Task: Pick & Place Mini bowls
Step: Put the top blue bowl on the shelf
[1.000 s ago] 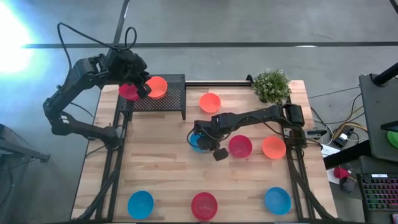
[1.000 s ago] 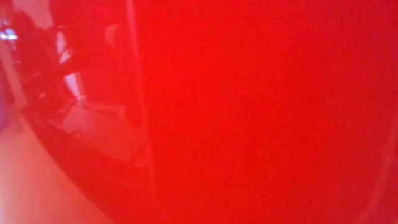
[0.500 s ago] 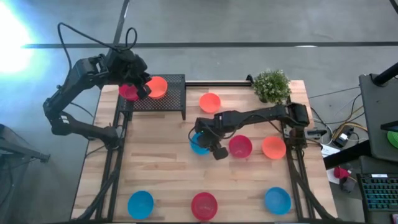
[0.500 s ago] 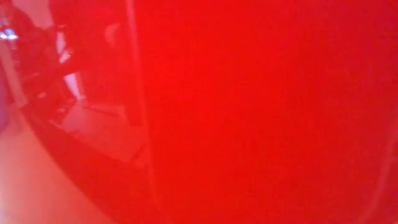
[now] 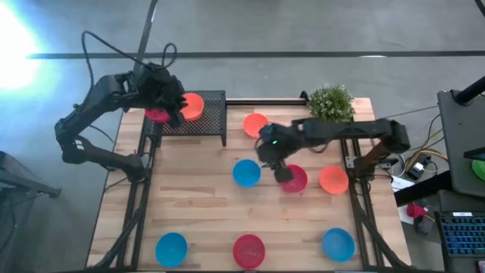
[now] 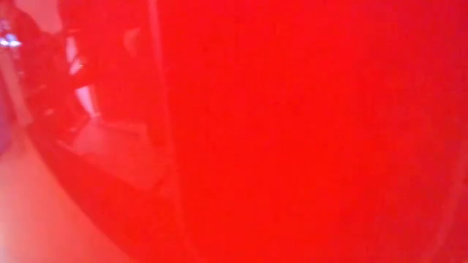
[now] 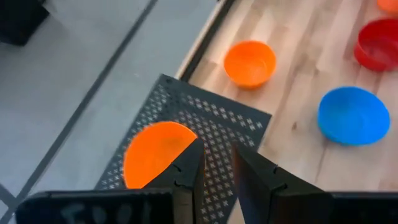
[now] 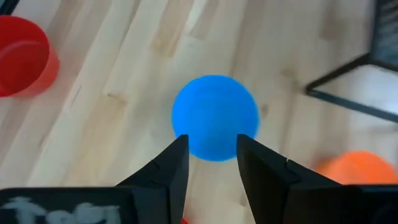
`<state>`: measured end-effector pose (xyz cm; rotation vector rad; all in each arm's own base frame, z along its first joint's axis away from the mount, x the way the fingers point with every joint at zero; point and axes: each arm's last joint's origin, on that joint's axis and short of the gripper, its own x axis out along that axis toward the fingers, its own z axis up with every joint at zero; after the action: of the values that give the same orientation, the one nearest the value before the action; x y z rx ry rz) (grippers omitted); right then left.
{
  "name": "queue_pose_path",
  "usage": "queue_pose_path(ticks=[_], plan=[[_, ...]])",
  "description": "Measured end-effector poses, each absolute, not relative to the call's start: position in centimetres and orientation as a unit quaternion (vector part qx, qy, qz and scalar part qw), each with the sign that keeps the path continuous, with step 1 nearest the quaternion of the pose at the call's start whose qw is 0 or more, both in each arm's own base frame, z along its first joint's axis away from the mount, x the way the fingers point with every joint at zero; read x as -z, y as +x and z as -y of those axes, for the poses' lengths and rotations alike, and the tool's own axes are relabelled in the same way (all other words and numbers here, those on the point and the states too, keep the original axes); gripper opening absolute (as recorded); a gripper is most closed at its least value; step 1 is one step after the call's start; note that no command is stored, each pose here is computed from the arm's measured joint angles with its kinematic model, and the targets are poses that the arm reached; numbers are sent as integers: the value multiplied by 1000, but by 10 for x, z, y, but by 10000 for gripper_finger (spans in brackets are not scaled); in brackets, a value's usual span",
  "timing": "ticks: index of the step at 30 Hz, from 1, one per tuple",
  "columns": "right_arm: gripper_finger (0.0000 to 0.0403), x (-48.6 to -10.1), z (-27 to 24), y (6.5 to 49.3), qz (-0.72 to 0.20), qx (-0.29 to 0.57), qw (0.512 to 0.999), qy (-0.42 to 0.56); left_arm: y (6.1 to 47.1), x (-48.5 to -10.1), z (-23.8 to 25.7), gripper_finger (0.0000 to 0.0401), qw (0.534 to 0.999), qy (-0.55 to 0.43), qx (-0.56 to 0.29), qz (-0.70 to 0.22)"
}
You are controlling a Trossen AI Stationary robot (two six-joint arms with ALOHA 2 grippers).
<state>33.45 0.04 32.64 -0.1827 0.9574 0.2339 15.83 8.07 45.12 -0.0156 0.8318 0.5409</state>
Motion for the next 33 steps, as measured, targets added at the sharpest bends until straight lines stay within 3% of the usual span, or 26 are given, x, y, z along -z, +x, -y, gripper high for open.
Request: queue_pose_path(ticks=[8, 16, 24, 33], plan=[[132, -383, 3, 277, -396, -81, 907, -116, 184, -410, -59, 78, 870, -13, -193, -453], [132, -419, 2, 223, -334, -72, 932, -122, 220, -372, -25, 78, 891, -56, -151, -424], [132, -431, 2, 201, -303, -74, 939, -143, 255, -324, -6, 78, 889, -130, -156, -411], [132, -432, 2, 198, -302, -77, 938, -152, 297, -269, 0, 78, 831, -272, -173, -454]])
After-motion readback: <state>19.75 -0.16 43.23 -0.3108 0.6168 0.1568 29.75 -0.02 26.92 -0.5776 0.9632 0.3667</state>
